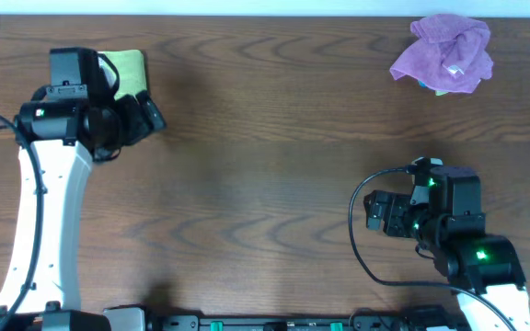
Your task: Fold the cloth
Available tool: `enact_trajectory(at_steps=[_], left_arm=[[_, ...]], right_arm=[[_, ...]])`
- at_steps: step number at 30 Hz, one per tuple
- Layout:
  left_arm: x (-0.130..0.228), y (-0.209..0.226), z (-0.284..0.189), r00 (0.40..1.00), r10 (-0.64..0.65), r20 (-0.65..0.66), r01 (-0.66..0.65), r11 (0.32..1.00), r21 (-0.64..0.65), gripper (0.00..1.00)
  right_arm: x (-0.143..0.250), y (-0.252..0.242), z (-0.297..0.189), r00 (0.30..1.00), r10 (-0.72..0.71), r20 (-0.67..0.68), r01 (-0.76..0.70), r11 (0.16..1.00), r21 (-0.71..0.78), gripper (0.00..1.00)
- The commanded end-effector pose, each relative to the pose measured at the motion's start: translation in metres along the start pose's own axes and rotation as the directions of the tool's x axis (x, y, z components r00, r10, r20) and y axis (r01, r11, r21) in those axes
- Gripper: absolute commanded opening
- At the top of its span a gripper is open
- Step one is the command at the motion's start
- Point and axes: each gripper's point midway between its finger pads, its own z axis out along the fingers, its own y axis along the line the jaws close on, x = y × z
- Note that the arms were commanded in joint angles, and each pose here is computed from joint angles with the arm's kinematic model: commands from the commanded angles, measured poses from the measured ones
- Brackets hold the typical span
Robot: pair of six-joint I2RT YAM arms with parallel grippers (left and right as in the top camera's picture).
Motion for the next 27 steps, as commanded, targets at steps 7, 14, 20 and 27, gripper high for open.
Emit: enact_trajectory(at_steps=[7, 14, 20, 27], left_arm=[[0.015, -0.023, -0.006, 0.983, 0.176, 0.045, -0.174, 0.984, -0.046, 0.96], [0.025, -0.019, -0.015, 0.916, 0.270, 0.297, -0.271, 0.962, -0.038, 0.95], [0.057, 0.008, -0.003, 0.825, 0.370, 0.426, -0.390, 0.920, -0.044, 0.95], [0.098, 0.060, 0.003, 0.767, 0.433, 0.474, -0.429, 0.895, -0.122, 0.95]], right_arm=[[0.001, -0.004, 0.001, 1.000, 0.021, -0.001, -0.021, 1.000, 0.012, 0.99], [0.001, -0.004, 0.001, 1.000, 0.020, -0.001, -0.020, 1.000, 0.012, 0.99], [0.001, -0.004, 0.001, 1.000, 0.021, -0.001, -0.021, 1.000, 0.012, 0.99], [0.001, -0.004, 0.001, 1.000, 0.021, -0.001, -0.021, 1.000, 0.012, 0.99]])
